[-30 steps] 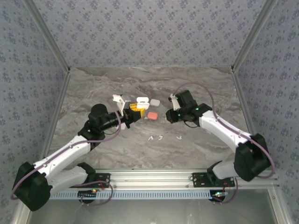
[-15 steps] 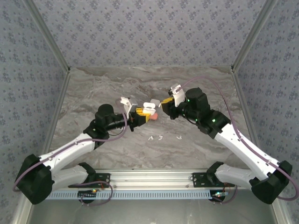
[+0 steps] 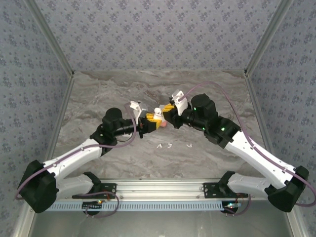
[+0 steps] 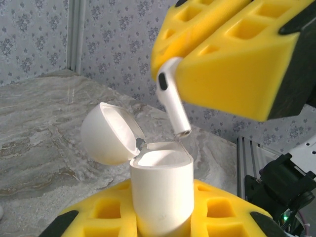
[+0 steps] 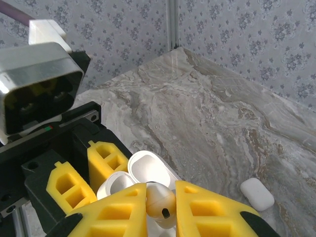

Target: Insert wireless bluetooth earbuds into charging case

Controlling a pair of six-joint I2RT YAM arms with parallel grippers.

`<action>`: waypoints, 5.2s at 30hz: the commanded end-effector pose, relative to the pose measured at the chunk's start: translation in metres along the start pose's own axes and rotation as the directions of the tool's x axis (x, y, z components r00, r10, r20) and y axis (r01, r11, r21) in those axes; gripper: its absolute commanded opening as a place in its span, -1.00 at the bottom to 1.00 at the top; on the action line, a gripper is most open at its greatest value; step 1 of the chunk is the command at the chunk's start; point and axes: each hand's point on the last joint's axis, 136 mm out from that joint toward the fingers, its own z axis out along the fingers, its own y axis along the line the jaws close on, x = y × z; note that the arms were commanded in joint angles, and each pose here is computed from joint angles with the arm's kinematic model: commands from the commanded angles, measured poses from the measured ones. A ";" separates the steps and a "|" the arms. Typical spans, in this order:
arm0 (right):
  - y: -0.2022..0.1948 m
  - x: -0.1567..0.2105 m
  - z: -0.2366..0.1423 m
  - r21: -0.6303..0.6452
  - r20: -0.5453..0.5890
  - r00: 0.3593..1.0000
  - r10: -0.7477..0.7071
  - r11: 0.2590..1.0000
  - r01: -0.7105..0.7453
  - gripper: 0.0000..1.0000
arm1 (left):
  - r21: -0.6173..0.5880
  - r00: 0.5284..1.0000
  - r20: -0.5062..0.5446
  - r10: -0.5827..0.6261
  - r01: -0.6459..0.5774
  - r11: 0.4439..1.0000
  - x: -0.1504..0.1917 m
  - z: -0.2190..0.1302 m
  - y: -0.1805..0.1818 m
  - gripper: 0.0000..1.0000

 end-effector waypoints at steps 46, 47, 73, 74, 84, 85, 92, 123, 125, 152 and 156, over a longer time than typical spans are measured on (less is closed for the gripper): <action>-0.080 0.036 -0.044 0.238 -0.108 0.945 0.309 0.931 -0.277 0.42 | -0.032 0.991 0.105 0.081 -0.078 0.996 -0.025 -0.007 -0.004 -1.00; -0.089 0.050 -0.045 0.278 -0.136 0.924 0.357 0.909 -0.310 0.43 | -0.037 0.991 0.106 0.084 -0.080 0.996 -0.025 -0.007 -0.003 -1.00; -0.095 0.302 -0.029 0.640 -0.443 0.428 0.788 0.612 -0.464 0.13 | -0.042 0.993 0.095 0.071 -0.067 0.997 -0.022 -0.001 0.003 -1.00; -0.095 0.303 -0.027 0.642 -0.444 0.430 0.786 0.614 -0.458 0.14 | -0.039 0.993 0.093 0.068 -0.065 0.997 -0.021 0.000 0.003 -1.00; -0.117 0.309 -0.015 0.716 -0.481 0.487 0.729 0.647 -0.262 0.24 | -0.034 0.993 0.093 0.071 -0.068 0.997 -0.022 -0.001 0.001 -1.00; -0.121 0.310 -0.014 0.723 -0.483 0.495 0.722 0.648 -0.240 0.25 | -0.037 0.993 0.094 0.074 -0.071 0.997 -0.023 -0.002 0.001 -1.00; -0.124 0.316 -0.003 0.724 -0.519 0.481 0.707 0.662 -0.191 0.27 | -0.043 0.992 0.095 0.083 -0.079 0.996 -0.024 -0.004 0.000 -1.00; -0.095 0.341 -0.051 0.760 -0.559 0.400 0.726 0.642 -0.104 0.24 | -0.028 0.994 0.084 0.064 -0.062 0.998 -0.017 0.005 0.005 -1.00; -0.094 0.343 -0.053 0.761 -0.557 0.391 0.733 0.639 -0.111 0.22 | -0.025 0.995 0.081 0.060 -0.058 0.998 -0.017 0.006 0.005 -1.00; -0.101 0.317 -0.021 0.686 -0.476 0.426 0.769 0.628 -0.366 -0.18 | -0.035 0.995 0.079 0.060 -0.057 0.998 -0.018 0.004 0.005 -1.00; -0.101 0.325 -0.023 0.700 -0.487 0.405 0.774 0.623 -0.349 -0.18 | -0.032 0.995 0.077 0.057 -0.054 0.998 -0.018 0.004 0.005 -1.00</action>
